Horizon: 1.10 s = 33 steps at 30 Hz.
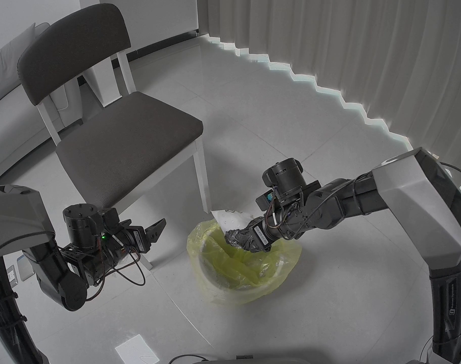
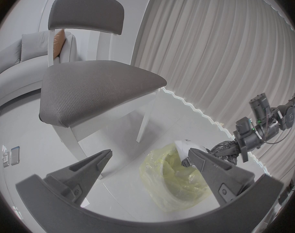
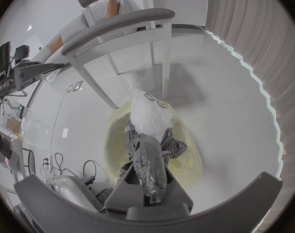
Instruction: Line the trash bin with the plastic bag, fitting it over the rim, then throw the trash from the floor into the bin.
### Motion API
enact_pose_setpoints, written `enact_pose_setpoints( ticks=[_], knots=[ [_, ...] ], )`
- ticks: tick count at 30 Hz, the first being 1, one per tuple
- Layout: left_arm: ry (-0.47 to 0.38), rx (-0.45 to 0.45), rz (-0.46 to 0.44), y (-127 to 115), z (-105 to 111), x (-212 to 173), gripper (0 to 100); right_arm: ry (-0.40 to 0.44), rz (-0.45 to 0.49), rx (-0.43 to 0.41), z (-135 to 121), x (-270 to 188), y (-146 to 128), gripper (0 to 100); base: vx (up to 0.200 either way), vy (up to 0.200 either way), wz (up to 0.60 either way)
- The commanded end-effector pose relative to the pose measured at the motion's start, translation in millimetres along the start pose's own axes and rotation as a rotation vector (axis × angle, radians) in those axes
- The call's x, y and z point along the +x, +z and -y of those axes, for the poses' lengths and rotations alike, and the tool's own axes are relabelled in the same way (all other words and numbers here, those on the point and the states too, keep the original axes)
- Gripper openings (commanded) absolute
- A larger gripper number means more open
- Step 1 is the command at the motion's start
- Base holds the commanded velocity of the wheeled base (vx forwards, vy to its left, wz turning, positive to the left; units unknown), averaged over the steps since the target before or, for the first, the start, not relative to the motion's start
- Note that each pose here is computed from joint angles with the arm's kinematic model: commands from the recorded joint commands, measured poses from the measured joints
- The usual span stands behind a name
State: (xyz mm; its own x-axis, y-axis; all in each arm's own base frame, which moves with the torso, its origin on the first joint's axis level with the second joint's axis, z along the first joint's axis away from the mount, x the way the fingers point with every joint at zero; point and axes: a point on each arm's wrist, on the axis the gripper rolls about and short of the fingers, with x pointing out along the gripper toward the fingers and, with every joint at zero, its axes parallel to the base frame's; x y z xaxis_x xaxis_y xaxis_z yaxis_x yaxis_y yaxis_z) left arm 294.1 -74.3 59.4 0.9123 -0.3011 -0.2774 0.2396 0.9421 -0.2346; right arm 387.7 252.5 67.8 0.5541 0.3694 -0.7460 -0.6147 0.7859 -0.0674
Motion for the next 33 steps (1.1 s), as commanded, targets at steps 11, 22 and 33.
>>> enact_pose_setpoints(
  ticks=[11,22,33],
  knots=[
    [-0.014,0.001,0.002,-5.5,3.0,2.0,100,-0.044,0.031,0.054,27.2,5.2,6.8,0,0.000,0.000,0.00],
    [-0.029,-0.005,0.013,-11.3,6.4,-7.6,100,0.031,-0.053,-0.016,-18.6,-2.9,-18.8,0,0.000,0.000,0.00],
    [-0.010,-0.012,0.030,-11.4,-0.6,-13.1,100,0.030,-0.133,-0.021,-23.0,51.6,-55.2,0,0.000,0.000,0.00]
  ],
)
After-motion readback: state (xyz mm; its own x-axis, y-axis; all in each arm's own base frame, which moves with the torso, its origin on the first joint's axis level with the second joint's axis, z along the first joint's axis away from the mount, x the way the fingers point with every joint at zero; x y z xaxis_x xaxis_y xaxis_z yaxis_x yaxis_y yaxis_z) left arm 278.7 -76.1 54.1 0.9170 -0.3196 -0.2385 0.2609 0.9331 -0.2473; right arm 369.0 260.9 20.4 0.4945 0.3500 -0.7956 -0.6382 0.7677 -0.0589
